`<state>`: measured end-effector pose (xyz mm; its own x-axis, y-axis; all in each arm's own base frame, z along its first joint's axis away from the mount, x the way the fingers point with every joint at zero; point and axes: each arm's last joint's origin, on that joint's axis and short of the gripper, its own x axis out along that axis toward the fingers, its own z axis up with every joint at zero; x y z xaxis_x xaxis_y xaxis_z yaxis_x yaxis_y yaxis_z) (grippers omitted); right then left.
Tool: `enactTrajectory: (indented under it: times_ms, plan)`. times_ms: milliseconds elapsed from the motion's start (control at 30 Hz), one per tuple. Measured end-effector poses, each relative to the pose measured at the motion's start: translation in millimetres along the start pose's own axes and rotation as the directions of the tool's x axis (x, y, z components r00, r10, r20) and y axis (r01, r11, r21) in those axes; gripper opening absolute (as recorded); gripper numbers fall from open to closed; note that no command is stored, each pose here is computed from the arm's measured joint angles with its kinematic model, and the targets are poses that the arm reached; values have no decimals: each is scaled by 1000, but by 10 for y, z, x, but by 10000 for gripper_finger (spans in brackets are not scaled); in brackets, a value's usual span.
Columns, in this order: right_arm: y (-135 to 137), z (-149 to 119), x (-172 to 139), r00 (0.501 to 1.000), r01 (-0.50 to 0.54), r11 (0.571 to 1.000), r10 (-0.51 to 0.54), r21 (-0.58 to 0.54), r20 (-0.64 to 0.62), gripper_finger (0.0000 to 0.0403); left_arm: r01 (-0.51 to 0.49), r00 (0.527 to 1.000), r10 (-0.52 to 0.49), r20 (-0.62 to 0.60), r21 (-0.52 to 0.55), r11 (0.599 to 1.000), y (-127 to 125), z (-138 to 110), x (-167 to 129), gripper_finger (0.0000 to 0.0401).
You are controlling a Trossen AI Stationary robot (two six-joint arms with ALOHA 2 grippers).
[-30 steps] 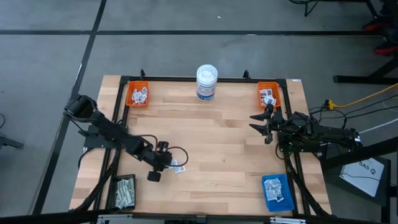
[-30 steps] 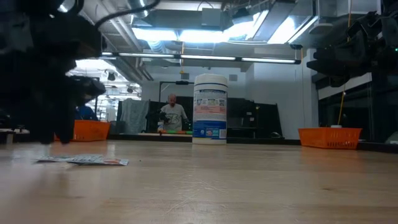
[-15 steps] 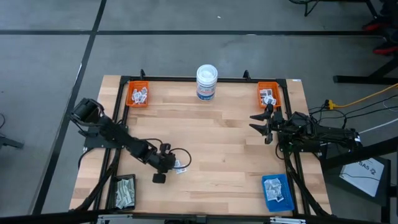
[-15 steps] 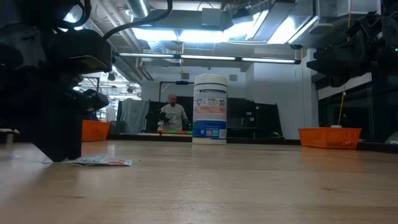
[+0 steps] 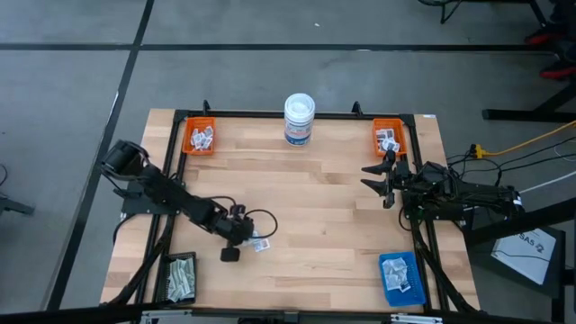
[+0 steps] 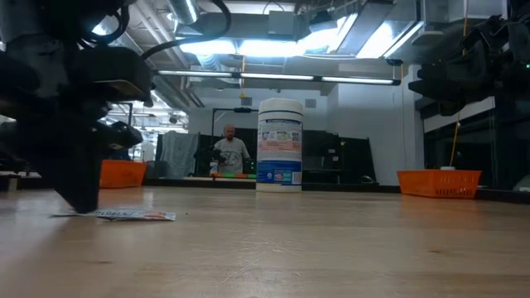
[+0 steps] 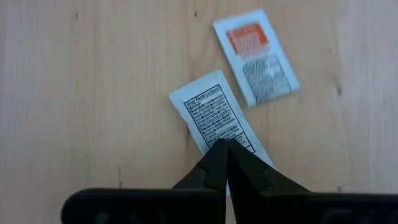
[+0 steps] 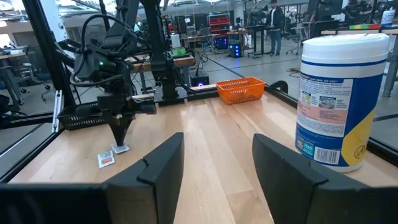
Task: Pick & Place First Aid Supplies
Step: Put the orange ointment pack into the left orange bin
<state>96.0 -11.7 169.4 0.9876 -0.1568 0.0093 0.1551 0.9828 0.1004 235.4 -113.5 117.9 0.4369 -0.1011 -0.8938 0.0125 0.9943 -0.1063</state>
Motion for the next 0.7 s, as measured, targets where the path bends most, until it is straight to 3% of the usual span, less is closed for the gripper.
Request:
enactTrajectory:
  times_ms: [433, 700]
  plan:
    - [0, 0, 0, 1000, 0, 1000, 0, 0, 0, 191, -1, 999, 1, 50, -2, 1000, 10, 82, -388, 7]
    - [0, 0, 0, 1000, 0, 1000, 0, 0, 0, 191, 42, 999, -40, 30, -79, 996, 2, 73, -413, 77]
